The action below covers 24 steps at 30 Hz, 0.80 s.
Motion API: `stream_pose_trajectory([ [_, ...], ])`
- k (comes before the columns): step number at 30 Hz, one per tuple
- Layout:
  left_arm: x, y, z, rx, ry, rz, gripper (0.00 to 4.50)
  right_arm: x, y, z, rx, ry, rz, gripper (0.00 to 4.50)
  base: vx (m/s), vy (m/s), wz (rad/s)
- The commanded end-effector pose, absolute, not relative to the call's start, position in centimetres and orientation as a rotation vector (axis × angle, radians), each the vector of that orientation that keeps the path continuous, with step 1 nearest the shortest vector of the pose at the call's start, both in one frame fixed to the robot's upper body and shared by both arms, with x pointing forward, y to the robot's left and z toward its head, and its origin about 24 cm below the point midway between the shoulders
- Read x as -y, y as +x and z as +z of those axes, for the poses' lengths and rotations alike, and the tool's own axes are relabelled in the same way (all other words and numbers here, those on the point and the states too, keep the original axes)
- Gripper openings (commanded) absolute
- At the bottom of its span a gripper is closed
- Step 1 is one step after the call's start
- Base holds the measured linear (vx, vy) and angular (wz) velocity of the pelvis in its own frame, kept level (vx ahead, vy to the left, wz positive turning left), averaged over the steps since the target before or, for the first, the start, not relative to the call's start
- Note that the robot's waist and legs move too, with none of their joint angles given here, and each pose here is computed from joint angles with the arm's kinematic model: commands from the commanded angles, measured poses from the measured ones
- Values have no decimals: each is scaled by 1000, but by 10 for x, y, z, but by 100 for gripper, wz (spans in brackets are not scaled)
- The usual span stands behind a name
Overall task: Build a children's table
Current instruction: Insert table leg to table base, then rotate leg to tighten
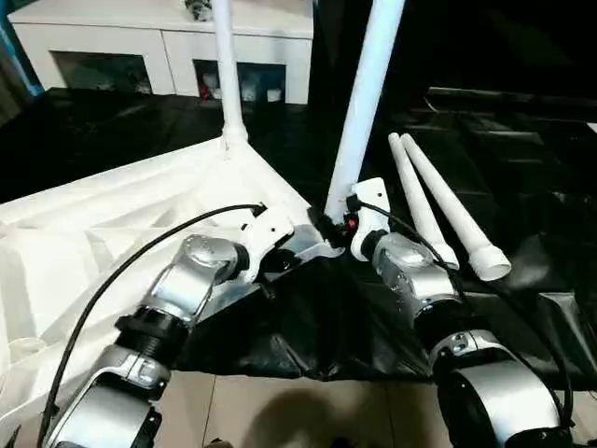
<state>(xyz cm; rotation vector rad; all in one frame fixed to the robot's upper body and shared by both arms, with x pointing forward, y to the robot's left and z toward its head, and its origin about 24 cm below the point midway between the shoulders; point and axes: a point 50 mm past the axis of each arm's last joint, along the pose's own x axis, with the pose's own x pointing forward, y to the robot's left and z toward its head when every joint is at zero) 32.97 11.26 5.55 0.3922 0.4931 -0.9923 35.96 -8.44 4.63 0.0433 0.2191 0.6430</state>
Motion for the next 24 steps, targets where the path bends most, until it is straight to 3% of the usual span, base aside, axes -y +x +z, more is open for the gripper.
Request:
stream_pose_trajectory([
  [1, -99, 329, 73, -380, 422, -1105, 0, 77, 351, 39, -242, 13, 754, 362, 0, 0, 0],
  [5, -110, 324, 71, -380, 434, -1210, 0, 91, 345, 48, -178, -25, 892, 362, 15, -10, 4],
  [11, -117, 316, 70, -384, 457, -1314, 0, 101, 333, 45, -187, -113, 1045, 362, 64, -30, 5],
  [13, -122, 312, 70, -389, 438, -1388, 0, 108, 321, 44, -203, -162, 1180, 362, 0, 0, 0],
  [17, -125, 310, 70, -389, 442, -1420, 0, 112, 316, 44, -220, -182, 1234, 362, 0, 0, 0],
  [24, -132, 302, 67, -440, 456, -1514, 0, 115, 306, 44, -259, -222, 1349, 305, 0, 0, 0],
])
